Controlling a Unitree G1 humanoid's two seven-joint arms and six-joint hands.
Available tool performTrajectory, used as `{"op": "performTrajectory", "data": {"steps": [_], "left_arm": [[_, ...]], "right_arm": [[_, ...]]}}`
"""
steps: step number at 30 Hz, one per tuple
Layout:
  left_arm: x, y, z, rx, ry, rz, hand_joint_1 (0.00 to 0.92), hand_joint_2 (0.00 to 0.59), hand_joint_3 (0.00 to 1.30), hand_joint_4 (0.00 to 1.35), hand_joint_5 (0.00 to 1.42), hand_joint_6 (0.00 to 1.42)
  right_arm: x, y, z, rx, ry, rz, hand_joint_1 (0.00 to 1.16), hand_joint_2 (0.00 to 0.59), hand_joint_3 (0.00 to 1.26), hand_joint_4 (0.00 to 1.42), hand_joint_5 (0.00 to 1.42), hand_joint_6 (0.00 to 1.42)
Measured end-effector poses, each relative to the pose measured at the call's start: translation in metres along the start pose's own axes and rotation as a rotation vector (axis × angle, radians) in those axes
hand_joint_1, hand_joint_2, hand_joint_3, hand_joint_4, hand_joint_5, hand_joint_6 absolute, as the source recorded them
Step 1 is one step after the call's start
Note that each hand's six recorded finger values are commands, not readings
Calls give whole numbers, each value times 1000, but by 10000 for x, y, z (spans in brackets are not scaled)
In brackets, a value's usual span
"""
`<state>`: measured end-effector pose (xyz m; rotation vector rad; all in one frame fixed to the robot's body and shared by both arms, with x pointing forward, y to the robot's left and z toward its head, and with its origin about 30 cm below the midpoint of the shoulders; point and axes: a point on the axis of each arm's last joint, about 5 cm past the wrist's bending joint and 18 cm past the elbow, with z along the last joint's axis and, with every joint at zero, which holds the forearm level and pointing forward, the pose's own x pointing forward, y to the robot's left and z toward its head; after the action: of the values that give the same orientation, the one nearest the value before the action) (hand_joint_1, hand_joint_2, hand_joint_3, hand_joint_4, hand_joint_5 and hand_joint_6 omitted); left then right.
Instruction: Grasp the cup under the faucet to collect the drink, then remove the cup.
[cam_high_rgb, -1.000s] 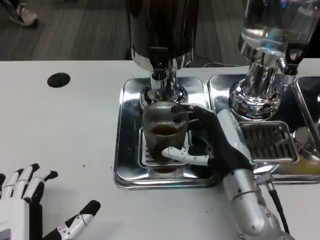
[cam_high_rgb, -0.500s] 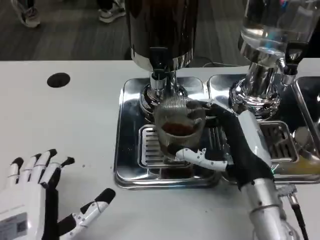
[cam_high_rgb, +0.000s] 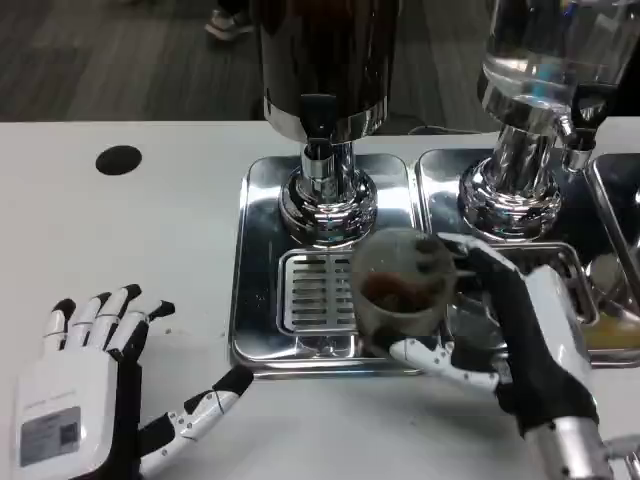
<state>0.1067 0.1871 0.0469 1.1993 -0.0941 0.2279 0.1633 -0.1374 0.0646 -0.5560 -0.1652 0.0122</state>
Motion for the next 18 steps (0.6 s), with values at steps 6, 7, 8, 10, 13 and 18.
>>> {"op": "performTrajectory", "data": {"steps": [6, 7, 8, 10, 13, 18], "left_arm": [[2, -33, 13, -4, -7, -15, 0, 76, 363, 0, 145, 63], [-3, -41, 14, -4, -7, -21, 0, 76, 363, 0, 145, 63], [-7, -50, 14, -5, -7, -26, 0, 76, 363, 0, 145, 63], [-9, -58, 10, -6, -4, -30, 0, 76, 363, 0, 145, 63], [-10, -59, 5, -5, -3, -32, 0, 76, 363, 0, 145, 63], [-24, -44, -28, 5, -2, -38, 0, 76, 363, 0, 145, 63]], "right_arm": [[-169, -34, -69, -44, 31, -18, 853, 207, 624, 690, 532, 409], [-188, -32, -74, -45, 33, -18, 853, 207, 624, 690, 532, 409], [-209, -30, -82, -47, 37, -16, 853, 207, 624, 690, 532, 409], [-265, -26, -99, -57, 42, -9, 853, 207, 624, 690, 532, 409], [-305, -24, -104, -61, 37, -5, 853, 207, 624, 690, 532, 410], [-395, -10, -84, -61, 16, 15, 853, 207, 624, 690, 532, 411]]}}
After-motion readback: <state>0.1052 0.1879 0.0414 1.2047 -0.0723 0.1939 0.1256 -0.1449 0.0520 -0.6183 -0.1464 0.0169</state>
